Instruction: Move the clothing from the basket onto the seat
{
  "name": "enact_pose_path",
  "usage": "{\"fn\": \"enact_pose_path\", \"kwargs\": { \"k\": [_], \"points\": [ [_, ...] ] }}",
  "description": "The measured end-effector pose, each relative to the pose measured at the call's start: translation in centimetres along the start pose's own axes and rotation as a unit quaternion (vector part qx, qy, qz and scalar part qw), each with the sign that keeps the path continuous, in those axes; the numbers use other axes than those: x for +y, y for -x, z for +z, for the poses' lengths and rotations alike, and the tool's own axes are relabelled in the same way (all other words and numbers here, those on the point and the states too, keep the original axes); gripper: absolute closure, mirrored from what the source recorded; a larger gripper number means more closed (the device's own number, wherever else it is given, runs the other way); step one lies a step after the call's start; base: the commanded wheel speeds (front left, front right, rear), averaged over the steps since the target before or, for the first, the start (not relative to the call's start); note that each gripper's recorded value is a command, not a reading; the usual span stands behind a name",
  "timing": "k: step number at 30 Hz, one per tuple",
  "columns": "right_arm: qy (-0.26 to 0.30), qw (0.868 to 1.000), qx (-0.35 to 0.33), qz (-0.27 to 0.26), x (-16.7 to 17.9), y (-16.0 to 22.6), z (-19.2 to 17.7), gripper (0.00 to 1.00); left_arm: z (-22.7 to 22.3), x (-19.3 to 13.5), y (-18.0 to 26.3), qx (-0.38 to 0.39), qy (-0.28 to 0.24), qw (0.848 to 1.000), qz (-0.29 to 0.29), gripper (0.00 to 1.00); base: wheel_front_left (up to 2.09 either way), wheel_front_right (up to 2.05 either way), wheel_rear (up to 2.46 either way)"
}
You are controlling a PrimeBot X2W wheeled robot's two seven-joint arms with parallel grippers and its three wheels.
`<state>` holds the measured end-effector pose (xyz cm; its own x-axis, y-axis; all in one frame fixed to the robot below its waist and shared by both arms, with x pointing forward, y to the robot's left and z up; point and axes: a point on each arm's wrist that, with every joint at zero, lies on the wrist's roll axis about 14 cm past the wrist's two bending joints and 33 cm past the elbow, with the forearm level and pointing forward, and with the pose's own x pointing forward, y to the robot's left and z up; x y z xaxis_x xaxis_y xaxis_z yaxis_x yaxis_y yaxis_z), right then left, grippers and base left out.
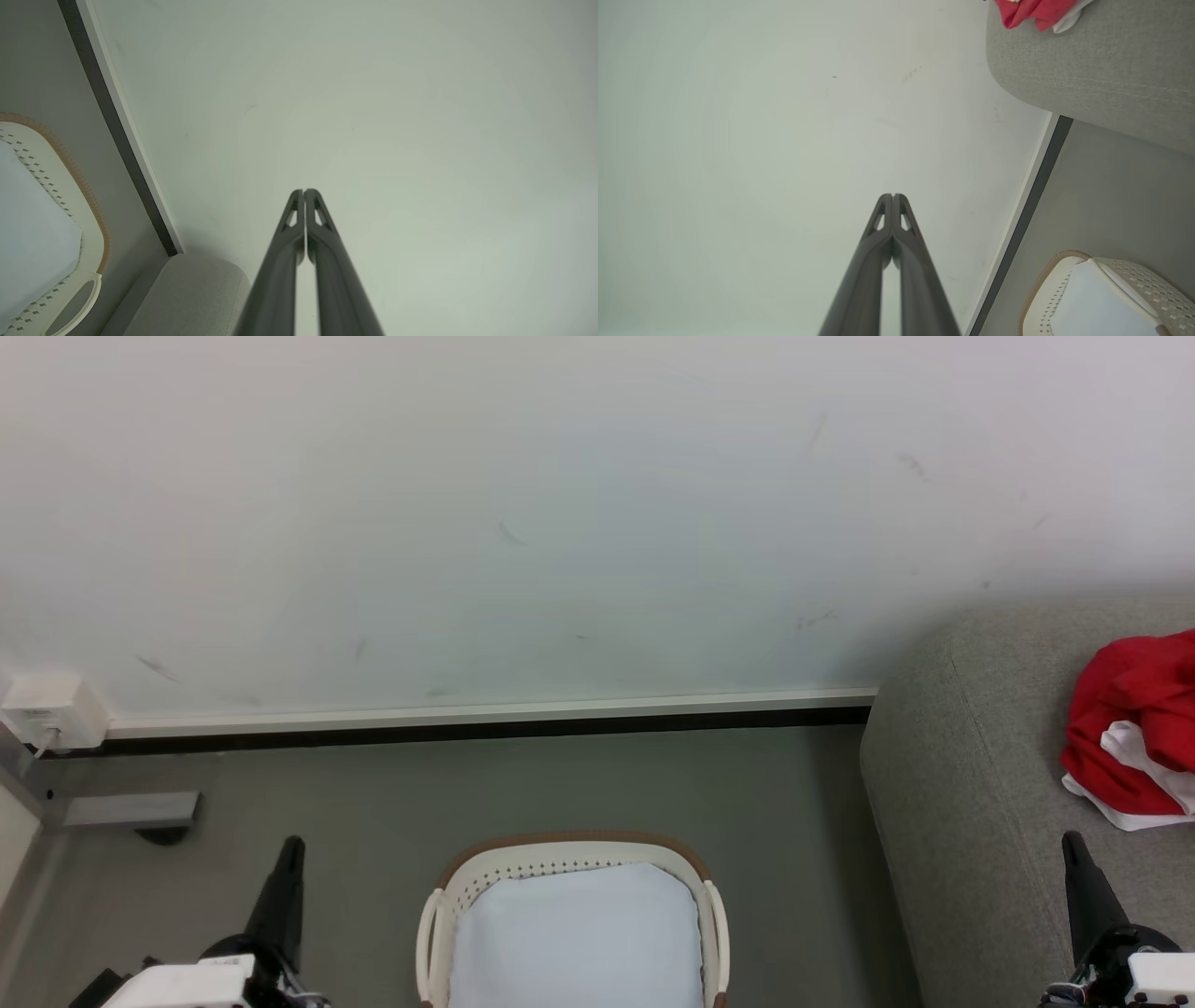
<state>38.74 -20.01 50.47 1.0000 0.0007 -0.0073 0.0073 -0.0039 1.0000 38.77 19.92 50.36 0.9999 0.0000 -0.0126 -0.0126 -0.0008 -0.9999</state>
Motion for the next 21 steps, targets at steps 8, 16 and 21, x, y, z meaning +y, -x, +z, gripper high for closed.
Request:
{"fn": "enact_pose_path", "kwargs": {
  "k": [8, 16, 21],
  "points": [
    [0.0, 1.0, 0.0, 0.0, -0.01, 0.0, 0.01, 1.0, 0.0, 0.0, 0.0, 0.0, 0.0, 1.0, 0.0, 1.0, 0.0, 0.0, 0.0],
    [-0.001, 1.0, -0.001, 0.0, -0.01, 0.0, 0.02, 1.0, -0.01, 0.0, 0.0, 0.0, 0.0, 1.0, 0.0, 1.0, 0.0, 0.0, 0.0],
    [-0.001, 1.0, -0.001, 0.0, -0.01, 0.01, 0.04, 1.0, -0.01, 0.0, 0.0, 0.0, 0.0, 1.0, 0.0, 1.0, 0.0, 0.0, 0.0]
  ]
}}
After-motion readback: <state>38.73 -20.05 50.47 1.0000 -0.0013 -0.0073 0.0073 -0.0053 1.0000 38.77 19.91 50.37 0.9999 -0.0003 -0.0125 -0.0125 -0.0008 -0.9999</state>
